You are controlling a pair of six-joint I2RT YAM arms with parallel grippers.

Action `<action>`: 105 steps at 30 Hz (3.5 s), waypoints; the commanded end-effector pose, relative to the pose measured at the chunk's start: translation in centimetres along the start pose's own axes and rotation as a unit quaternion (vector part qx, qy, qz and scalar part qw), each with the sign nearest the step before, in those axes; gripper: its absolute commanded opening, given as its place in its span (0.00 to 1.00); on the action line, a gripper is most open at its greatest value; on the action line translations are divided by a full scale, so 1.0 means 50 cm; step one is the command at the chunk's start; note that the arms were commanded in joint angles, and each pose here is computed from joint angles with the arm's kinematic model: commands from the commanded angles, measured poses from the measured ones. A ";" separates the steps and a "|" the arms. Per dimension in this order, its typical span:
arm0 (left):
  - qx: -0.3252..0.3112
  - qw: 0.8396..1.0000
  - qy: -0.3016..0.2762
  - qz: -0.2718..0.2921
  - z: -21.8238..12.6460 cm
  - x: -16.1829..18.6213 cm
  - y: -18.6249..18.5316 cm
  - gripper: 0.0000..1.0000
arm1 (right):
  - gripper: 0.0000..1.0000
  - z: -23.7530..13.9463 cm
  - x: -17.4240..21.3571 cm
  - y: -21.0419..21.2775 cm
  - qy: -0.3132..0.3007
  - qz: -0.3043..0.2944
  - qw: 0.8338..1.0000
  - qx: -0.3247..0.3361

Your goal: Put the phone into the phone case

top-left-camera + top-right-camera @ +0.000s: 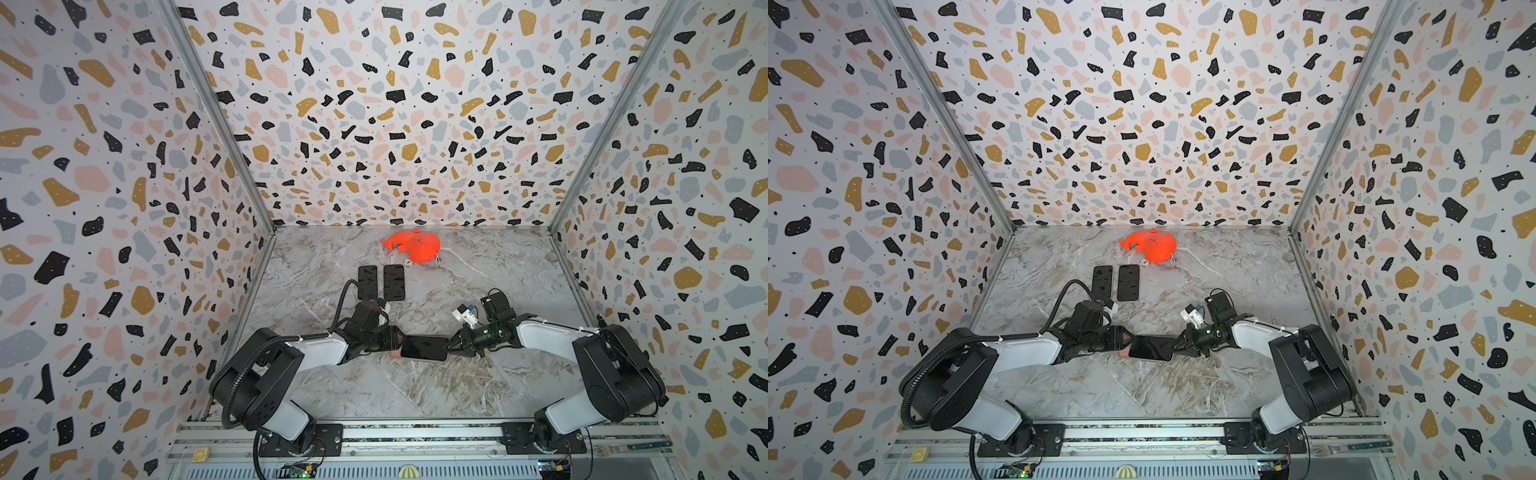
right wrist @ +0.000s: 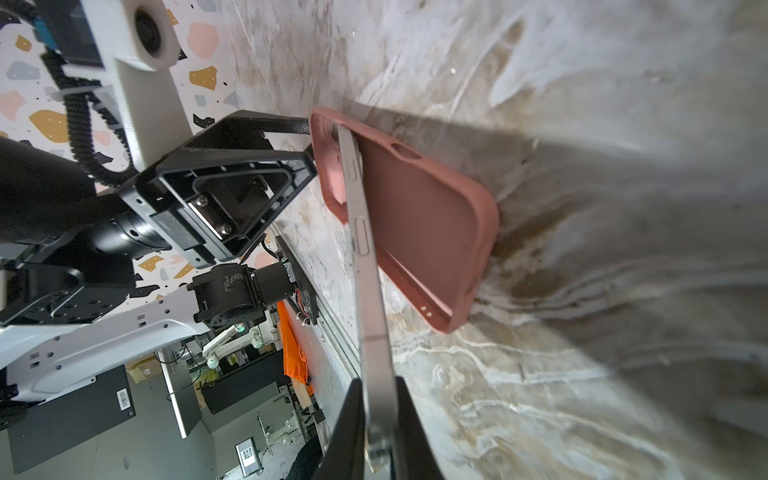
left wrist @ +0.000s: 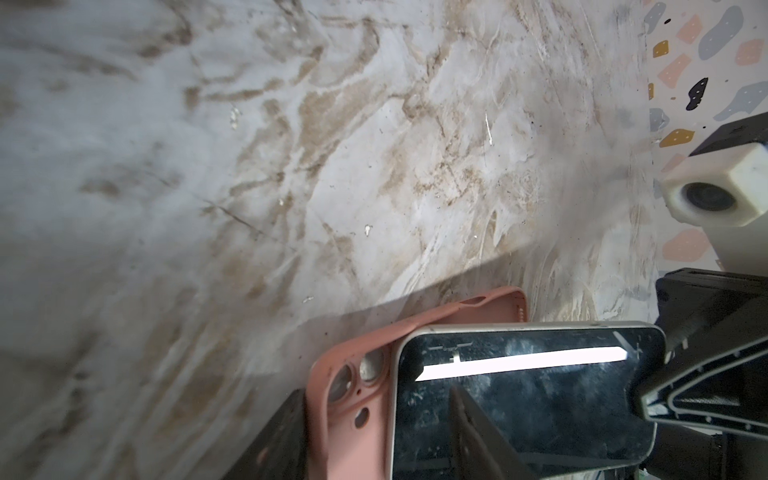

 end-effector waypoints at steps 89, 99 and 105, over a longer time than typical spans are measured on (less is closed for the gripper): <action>0.074 0.995 -0.037 -0.054 -0.036 0.019 0.011 0.53 | 0.00 0.076 -0.016 -0.062 0.013 0.072 0.996 0.054; 0.078 0.995 -0.041 -0.055 -0.036 0.016 0.008 0.54 | 0.00 0.088 -0.011 -0.070 0.010 0.058 0.995 0.086; 0.070 0.995 -0.040 -0.051 -0.040 0.019 0.010 0.54 | 0.06 0.080 -0.015 -0.066 0.001 0.043 0.994 0.104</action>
Point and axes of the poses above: each gripper's point midway between its finger pads, its own z axis out along the fingers, its own y axis along the line the jaws close on, x = y × z, the point moved 7 cm from there along -z, back along the fingers, and after that the axes turned 4 degrees about z, right-handed, at the moved point
